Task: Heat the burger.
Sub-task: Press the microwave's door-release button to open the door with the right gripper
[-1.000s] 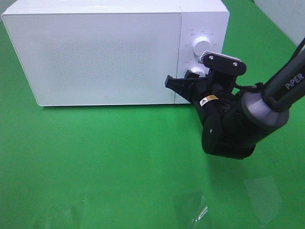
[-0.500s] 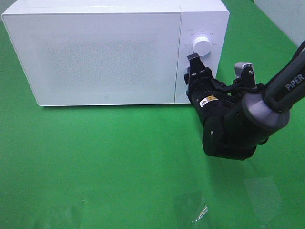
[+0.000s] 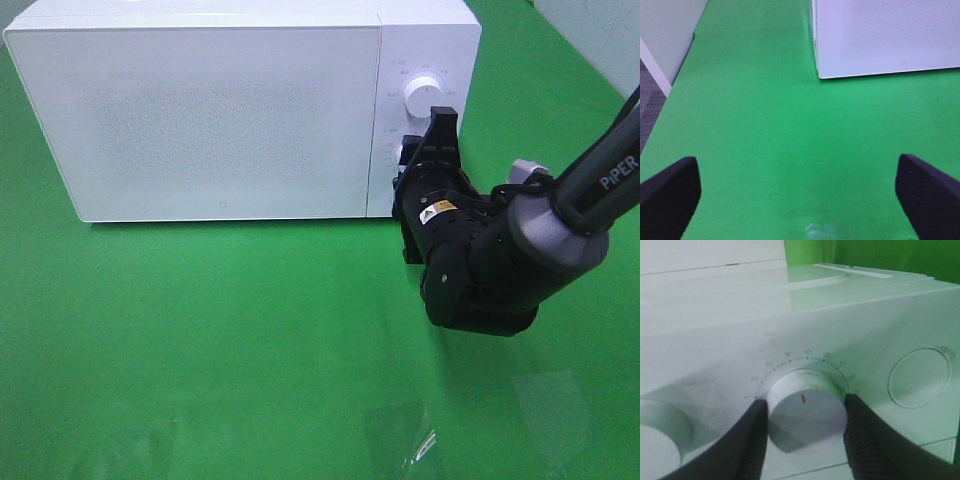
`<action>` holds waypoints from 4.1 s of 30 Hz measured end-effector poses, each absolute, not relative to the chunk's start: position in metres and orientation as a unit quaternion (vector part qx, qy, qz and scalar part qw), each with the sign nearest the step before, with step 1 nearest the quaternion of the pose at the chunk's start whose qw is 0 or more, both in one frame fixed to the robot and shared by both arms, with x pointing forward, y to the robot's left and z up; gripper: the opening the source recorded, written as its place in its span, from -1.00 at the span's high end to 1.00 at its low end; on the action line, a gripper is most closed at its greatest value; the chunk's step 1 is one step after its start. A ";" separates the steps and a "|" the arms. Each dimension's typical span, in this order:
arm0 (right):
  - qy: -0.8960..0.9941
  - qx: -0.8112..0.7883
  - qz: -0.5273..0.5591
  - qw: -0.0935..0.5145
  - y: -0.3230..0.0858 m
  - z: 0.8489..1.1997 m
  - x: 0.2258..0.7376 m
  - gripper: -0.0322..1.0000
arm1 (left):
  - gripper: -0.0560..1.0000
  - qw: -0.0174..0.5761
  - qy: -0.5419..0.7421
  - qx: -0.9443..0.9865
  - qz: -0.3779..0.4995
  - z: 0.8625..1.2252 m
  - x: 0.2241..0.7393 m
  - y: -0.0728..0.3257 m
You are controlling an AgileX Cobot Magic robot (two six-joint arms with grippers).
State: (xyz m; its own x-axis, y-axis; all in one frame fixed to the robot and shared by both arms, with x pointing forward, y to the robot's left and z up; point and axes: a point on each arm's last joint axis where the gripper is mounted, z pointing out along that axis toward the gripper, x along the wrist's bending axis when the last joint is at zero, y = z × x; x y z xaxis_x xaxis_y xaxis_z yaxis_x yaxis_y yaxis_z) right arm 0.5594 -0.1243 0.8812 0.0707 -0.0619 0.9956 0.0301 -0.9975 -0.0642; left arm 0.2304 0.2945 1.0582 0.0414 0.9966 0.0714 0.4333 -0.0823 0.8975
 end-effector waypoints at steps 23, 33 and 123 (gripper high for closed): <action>0.040 -0.729 -0.680 0.062 -0.125 0.881 0.560 0.12 | -0.96 0.362 0.573 0.624 0.389 1.058 0.230 0.295; 0.042 -0.730 -0.680 0.060 -0.125 0.881 0.560 0.10 | -0.96 0.362 0.573 0.624 0.389 1.058 0.230 0.295; -0.786 -0.486 -0.316 -0.213 -0.250 1.073 0.344 -0.57 | -0.96 0.362 0.573 0.624 0.389 1.058 0.230 0.295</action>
